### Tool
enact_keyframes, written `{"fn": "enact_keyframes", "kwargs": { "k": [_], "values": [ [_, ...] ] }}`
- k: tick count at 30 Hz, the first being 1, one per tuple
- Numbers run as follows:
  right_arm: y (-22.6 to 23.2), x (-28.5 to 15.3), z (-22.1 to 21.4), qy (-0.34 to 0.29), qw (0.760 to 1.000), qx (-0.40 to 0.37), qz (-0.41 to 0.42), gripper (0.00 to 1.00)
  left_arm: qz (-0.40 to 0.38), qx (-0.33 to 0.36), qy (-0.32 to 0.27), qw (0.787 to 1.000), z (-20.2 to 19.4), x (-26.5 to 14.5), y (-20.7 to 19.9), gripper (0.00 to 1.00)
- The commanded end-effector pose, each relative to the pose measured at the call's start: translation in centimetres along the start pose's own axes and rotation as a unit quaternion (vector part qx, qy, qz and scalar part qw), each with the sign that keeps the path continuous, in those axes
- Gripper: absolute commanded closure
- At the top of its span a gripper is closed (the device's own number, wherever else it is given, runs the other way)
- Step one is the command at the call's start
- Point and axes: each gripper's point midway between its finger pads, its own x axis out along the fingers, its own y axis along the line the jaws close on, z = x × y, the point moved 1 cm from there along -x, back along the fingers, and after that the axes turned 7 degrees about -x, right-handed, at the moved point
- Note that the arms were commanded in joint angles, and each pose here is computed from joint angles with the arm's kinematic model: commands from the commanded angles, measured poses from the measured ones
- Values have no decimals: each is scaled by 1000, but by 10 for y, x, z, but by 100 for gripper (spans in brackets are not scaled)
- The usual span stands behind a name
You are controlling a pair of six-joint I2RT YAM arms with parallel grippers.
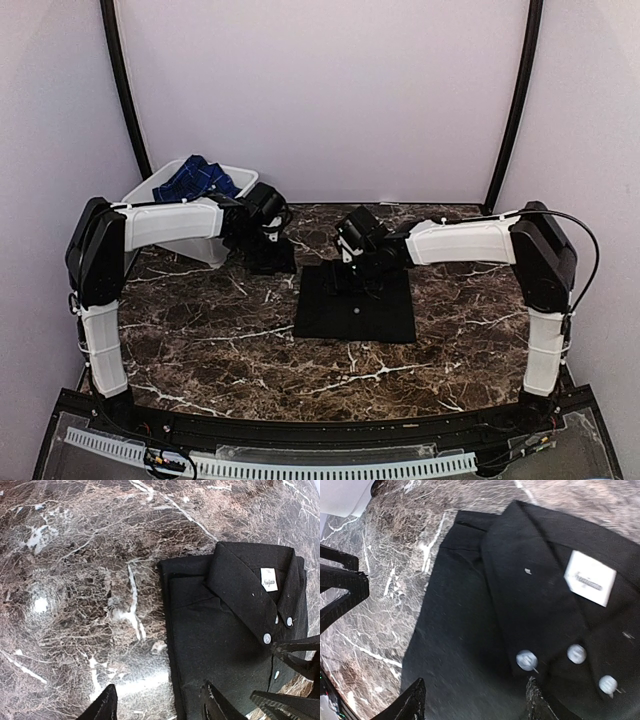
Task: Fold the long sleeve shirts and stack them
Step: Adjust the square-folded shirt at the center of the board, then move the square-folded shirt to the corner of the board.
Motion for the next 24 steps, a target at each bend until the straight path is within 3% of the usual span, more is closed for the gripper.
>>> {"fn": "enact_keyframes", "kwargs": {
  "k": [1, 11, 24],
  "values": [
    [21, 9, 10, -13, 998, 19, 60, 35, 5, 5, 2, 1000, -2, -5, 6, 45],
    [-15, 41, -22, 14, 996, 76, 44, 35, -2, 6, 5, 1000, -2, -4, 6, 45],
    [-108, -11, -94, 5, 984, 172, -35, 34, -16, 10, 10, 1000, -2, -4, 1, 46]
  ]
}}
